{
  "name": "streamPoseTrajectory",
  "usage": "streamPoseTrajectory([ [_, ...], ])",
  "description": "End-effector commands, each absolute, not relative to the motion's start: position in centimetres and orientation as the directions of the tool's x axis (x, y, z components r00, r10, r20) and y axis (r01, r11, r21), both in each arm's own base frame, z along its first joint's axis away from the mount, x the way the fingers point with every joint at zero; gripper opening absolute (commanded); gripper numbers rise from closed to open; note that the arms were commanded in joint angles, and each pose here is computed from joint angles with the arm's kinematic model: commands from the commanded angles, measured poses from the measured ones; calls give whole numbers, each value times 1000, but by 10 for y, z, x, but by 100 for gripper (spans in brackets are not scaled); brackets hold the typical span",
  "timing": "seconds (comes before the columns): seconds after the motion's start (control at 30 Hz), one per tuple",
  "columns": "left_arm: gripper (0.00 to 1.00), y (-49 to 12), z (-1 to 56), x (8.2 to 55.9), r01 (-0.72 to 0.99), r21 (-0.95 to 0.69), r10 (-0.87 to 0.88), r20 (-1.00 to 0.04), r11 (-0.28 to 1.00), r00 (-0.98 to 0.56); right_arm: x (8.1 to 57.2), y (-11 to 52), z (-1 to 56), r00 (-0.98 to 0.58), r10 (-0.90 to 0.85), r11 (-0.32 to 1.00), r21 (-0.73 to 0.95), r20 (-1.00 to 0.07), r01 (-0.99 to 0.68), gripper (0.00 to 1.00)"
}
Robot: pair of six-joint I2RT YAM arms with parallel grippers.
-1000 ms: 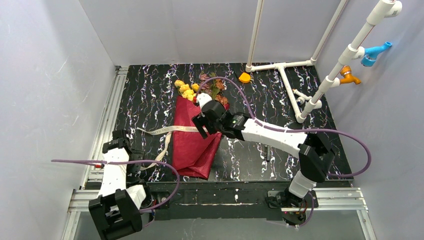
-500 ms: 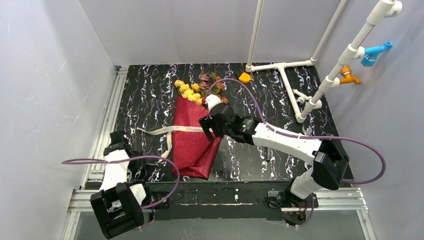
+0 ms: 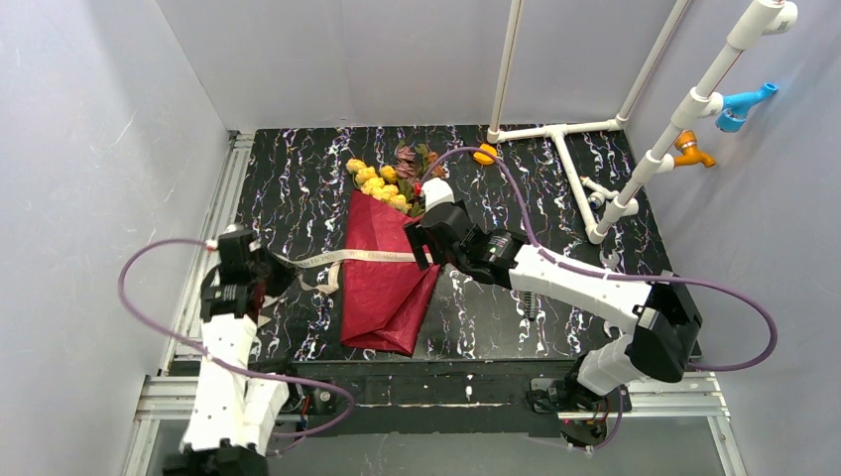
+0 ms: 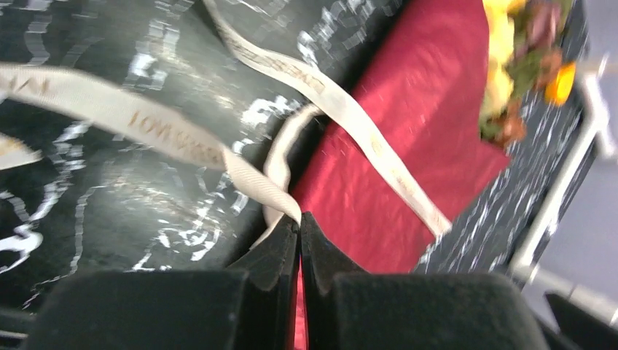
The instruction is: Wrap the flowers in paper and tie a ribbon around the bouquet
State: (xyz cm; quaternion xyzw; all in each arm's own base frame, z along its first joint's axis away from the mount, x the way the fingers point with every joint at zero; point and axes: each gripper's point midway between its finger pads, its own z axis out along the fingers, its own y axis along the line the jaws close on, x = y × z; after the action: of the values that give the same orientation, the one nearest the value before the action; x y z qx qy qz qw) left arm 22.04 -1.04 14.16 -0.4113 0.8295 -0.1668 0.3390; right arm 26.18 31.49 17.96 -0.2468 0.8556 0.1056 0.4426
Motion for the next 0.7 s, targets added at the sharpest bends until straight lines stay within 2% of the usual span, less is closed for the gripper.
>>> streamPoseTrajectory([
  [0.0, 0, -53, 165, 261, -389, -515, -638, -515, 764, -572, 271, 304, 208, -467, -177, 914, 31, -867, -404, 86],
  [0.1, 0, -109, 192, 296, -204, -457, -468, -595, 866, -653, 270, 296, 205, -480, -135, 930, 56, -867, -363, 86],
  [0.17, 0, -149, 194, 313, -66, -391, -314, -613, 918, -725, 269, 290, 201, -491, -115, 939, 67, -864, -338, 86],
  [0.2, 3, -171, 189, 317, 21, -358, -213, -601, 933, -770, 268, 287, 199, -496, -105, 943, 73, -862, -325, 86],
  [0.23, 13, -193, 180, 316, 118, -333, -105, -580, 935, -808, 267, 282, 198, -497, -94, 947, 76, -862, -311, 86],
  [0.3, 45, -216, 153, 312, 246, -251, 86, -517, 936, -852, 265, 272, 196, -505, -68, 956, 87, -860, -279, 87],
  [0.37, 72, -209, 134, 309, 219, -171, 116, -468, 961, -876, 264, 262, 195, -507, -42, 963, 100, -861, -250, 91],
  [0.43, 94, -210, 131, 303, 226, -196, 104, -488, 954, -867, 264, 256, 195, -506, -26, 965, 111, -862, -239, 92],
  [0.47, 98, -209, 136, 301, 222, -217, 81, -518, 951, -852, 263, 254, 194, -507, -22, 964, 115, -862, -239, 93],
  [0.57, 98, -198, 165, 295, 209, -231, 34, -591, 950, -806, 265, 255, 191, -511, -28, 961, 118, -859, -251, 93],
  [0.67, 98, -164, 182, 285, 95, -139, -8, -601, 986, -799, 267, 264, 190, -516, -55, 950, 114, -855, -291, 93],
])
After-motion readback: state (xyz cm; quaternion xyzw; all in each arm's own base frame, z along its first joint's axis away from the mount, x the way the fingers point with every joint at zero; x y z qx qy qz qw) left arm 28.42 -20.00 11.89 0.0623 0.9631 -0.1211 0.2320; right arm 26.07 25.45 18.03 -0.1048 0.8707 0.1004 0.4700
